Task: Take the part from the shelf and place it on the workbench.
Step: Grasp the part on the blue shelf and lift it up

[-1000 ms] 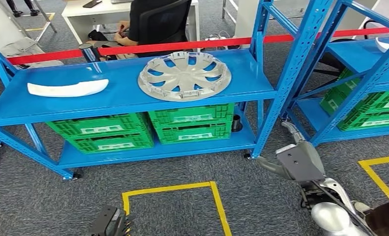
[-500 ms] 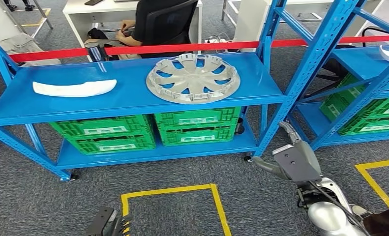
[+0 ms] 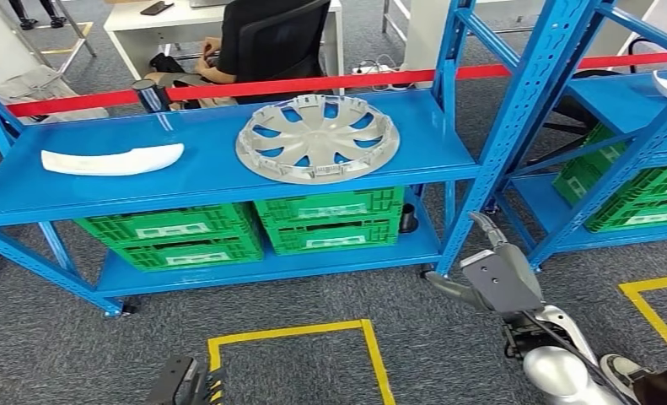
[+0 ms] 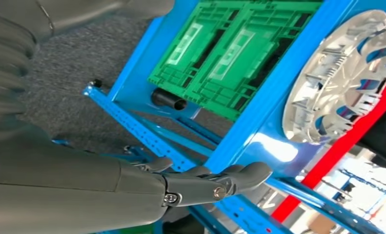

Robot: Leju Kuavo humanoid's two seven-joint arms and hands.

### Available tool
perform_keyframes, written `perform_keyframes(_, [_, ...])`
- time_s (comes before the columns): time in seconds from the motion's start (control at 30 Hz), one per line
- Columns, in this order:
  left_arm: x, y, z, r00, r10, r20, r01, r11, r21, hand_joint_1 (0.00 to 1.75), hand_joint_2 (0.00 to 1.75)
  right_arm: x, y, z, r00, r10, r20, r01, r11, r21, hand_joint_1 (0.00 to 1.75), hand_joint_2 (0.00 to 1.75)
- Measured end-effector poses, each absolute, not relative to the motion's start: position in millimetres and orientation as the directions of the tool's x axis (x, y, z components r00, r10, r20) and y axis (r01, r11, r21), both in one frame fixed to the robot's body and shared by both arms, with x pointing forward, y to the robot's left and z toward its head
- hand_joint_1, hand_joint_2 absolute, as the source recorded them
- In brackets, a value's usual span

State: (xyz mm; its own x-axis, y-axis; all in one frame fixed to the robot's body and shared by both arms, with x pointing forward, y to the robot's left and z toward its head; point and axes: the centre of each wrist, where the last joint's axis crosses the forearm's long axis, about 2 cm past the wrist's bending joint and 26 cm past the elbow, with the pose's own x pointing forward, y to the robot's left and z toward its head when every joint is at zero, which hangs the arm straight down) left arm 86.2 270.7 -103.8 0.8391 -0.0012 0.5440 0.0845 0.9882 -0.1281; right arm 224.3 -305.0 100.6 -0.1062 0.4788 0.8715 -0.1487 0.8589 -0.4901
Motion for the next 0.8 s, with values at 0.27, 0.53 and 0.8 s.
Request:
perform_keyframes(0.27, [86.9, 277.0, -103.9, 0.831, 0.012, 0.557, 0.055, 0.993, -0.104, 0.0, 0.0, 237.3, -292.7, 102.2, -0.139, 0.451, 0.882, -0.167, 0.867, -0.47, 0.0, 1.75])
perform_keyframes(0.53, [84.1, 280.6, -104.6, 0.825, 0.005, 0.565, 0.06, 0.993, -0.097, 0.0, 0.0, 233.6, -288.8, 96.9, -0.135, 0.432, 0.892, -0.176, 0.875, -0.451, 0.0, 1.75])
perform_keyframes(0.8, [83.7, 282.2, -104.7, 0.824, 0.001, 0.567, 0.064, 0.993, -0.095, 0.0, 0.0, 229.3, -287.0, 93.4, -0.122, 0.43, 0.895, -0.181, 0.877, -0.446, 0.0, 1.75])
